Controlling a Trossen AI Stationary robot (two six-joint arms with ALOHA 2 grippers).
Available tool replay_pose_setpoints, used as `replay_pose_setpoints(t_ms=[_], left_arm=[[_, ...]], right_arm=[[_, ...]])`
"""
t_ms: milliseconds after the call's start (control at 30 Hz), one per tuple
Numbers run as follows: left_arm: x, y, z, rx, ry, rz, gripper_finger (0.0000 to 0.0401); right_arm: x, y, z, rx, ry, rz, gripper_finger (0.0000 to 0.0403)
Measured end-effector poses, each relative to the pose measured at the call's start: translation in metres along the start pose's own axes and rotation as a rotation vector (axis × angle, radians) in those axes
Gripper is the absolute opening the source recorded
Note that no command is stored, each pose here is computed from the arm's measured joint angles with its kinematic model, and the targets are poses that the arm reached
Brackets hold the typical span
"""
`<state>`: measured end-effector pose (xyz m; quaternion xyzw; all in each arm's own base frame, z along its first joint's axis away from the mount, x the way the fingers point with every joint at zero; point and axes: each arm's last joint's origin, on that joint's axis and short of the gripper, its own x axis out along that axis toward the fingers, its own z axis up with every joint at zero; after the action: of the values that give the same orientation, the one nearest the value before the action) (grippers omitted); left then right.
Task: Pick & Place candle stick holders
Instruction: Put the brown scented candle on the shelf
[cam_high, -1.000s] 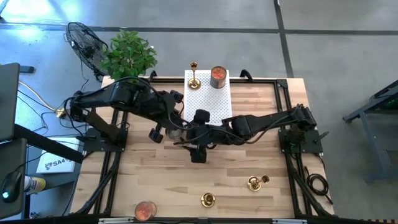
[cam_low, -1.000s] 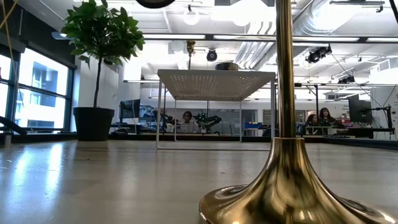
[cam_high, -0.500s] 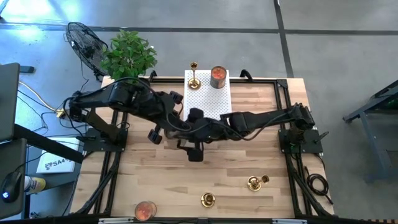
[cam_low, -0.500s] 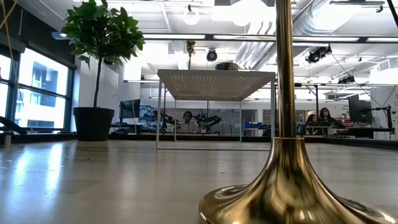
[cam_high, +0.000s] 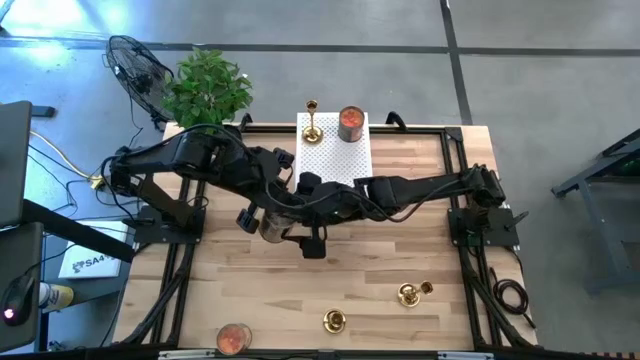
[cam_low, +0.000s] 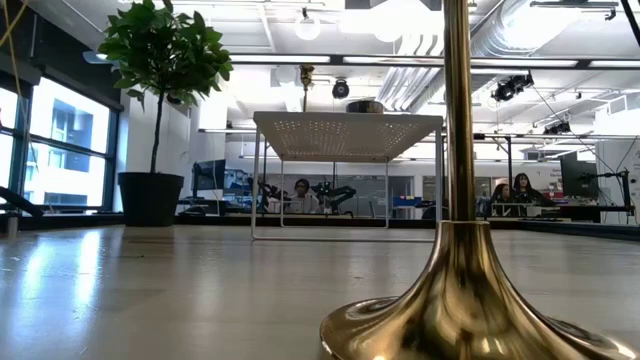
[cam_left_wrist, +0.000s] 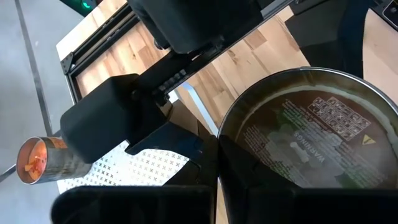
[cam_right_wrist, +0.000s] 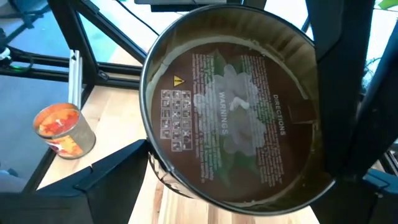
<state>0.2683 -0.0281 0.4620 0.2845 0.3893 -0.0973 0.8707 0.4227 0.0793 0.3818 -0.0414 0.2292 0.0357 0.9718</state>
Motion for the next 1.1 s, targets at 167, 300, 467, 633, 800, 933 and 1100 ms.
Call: replay_pose_setpoints(t_ms=[167,300,467,633,800,933,1100], left_arm=[[0.000,0.000,0.000,0.000,0.001,0.000,0.0000],[0.000,-0.001,0.000,0.001,-0.005,-0.014,0.0000],[0.000,-0.001,0.000,0.006,-0.005,-0.022,0.0000],[0.001,-0.001,0.001,0.006,-0.013,-0.029,0.0001],[0.000,0.000,0.002,0.002,-0.024,-0.012,0.0001],[0.001,0.000,0.002,0.000,-0.026,-0.019,0.0000],[0.001,0.000,0.002,-0.003,-0.021,-0.021,0.0000]], right_arm=[[0.000,0.000,0.000,-0.052,-0.002,-0.004,0.0373],[0.001,-0.005,0.000,-0.039,-0.002,0.023,0.0357],[0.002,-0.011,0.000,-0.020,-0.003,0.053,0.0319],[0.002,-0.011,0.000,-0.022,-0.001,0.052,0.0283],[0.002,-0.011,0.001,-0.020,-0.019,0.059,0.0245],[0.002,-0.011,0.001,-0.027,-0.017,0.059,0.0218],[0.002,-0.011,0.000,-0.028,-0.004,0.054,0.0209]])
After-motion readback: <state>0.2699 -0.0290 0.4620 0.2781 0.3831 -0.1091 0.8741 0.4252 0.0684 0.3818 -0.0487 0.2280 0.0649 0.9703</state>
